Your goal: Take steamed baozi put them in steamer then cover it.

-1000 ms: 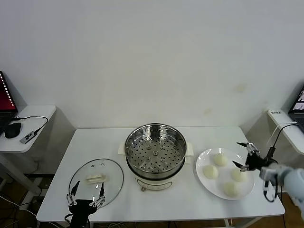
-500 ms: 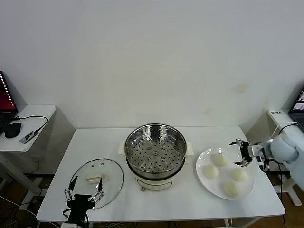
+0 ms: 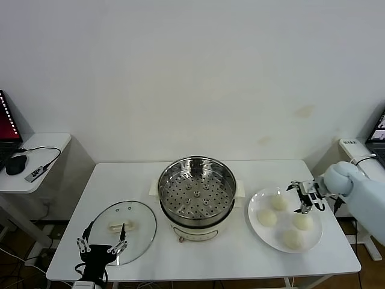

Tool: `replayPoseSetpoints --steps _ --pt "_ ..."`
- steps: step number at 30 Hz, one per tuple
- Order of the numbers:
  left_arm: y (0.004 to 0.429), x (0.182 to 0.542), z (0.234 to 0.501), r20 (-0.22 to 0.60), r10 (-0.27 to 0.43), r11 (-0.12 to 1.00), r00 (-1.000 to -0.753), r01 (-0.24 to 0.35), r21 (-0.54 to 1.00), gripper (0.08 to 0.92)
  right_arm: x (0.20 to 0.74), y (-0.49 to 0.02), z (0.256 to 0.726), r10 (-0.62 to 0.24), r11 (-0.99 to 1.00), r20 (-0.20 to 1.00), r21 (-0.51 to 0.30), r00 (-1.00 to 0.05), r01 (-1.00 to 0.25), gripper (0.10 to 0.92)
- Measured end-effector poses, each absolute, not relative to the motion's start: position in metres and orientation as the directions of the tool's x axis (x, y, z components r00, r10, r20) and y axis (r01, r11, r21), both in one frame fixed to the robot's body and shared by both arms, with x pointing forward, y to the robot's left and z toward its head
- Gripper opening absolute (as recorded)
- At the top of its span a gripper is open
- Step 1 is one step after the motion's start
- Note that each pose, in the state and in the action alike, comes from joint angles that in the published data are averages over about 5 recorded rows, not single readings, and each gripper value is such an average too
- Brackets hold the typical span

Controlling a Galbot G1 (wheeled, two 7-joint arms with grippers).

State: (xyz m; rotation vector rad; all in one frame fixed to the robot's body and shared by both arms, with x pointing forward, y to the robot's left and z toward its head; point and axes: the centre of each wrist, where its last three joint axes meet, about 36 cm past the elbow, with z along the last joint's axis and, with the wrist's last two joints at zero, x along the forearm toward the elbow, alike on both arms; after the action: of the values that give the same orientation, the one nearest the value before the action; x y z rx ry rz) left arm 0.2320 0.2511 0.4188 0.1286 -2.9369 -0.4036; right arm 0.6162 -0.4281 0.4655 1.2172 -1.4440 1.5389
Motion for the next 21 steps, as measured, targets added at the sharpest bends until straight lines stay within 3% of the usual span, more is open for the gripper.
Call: replayPoseSetpoints --steps 10,21 --pt "0.255 0.233 0.42 0.153 -0.123 0.954 -0.981 -0.074 0.291 0.823 0.633 -0.411 0.442 -0.091 -0.134 0.952 -0.303 -0.293 -0.944 0.809" --pt "0.253 0.233 0.419 0.154 -0.121 0.954 -0.981 -0.072 0.29 0.823 0.642 -0.401 0.438 -0.083 -0.122 0.956 -0.289 -0.28 -0.95 0.648"
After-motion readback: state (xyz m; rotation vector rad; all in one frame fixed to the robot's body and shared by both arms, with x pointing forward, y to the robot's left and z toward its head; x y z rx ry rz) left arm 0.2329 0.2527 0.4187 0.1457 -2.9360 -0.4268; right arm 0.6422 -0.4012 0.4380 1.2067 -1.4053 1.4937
